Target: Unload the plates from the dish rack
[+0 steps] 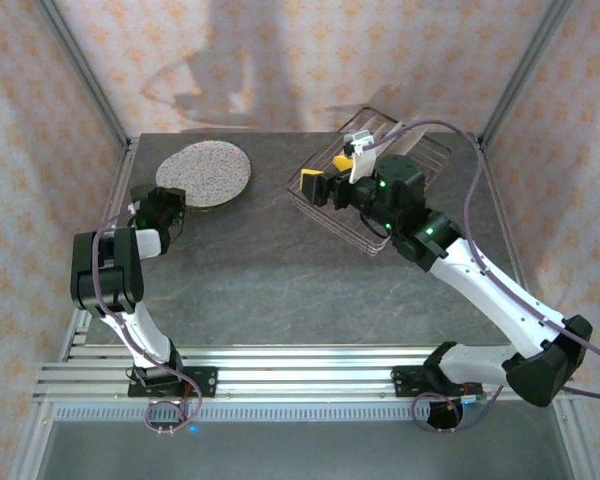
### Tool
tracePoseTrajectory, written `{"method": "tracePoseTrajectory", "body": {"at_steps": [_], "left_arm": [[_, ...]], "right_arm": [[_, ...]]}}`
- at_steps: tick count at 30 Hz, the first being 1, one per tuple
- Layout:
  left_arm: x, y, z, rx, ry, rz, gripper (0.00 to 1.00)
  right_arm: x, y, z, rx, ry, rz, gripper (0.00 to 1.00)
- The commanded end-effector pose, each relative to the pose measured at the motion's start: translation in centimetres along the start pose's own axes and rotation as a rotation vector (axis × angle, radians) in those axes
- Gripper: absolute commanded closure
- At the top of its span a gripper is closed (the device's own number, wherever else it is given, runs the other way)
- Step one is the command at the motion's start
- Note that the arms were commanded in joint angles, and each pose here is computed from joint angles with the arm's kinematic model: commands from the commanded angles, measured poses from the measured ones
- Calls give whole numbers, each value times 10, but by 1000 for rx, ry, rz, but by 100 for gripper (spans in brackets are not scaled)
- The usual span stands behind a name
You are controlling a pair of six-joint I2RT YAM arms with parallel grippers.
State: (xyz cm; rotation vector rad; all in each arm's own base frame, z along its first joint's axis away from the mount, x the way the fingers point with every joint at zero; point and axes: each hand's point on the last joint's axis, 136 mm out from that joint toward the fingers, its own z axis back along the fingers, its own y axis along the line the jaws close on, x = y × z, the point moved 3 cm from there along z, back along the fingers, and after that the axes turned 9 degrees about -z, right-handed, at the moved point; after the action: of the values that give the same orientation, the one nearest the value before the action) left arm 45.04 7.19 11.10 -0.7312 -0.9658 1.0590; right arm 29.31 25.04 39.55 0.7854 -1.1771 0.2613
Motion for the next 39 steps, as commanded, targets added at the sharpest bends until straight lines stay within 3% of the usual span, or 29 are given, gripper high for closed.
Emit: {"method": "tracePoseTrajectory", "body": {"at_steps": [1,20,35,39], "left_arm": [[18,-36,-3,-143,-45,-69,100],[23,-36,-27,-146,-27,-81,100],[20,-14,-40,-91,7,-78,100],[21,-13,-42,-86,19,-77,94]], "right_arm": [[21,12,5,32,-61,-7,14],[22,12,5,26,-49,-13,14],[21,11,5,20,-46,-25,14],[21,11,5,19,-45,-28,14]]}}
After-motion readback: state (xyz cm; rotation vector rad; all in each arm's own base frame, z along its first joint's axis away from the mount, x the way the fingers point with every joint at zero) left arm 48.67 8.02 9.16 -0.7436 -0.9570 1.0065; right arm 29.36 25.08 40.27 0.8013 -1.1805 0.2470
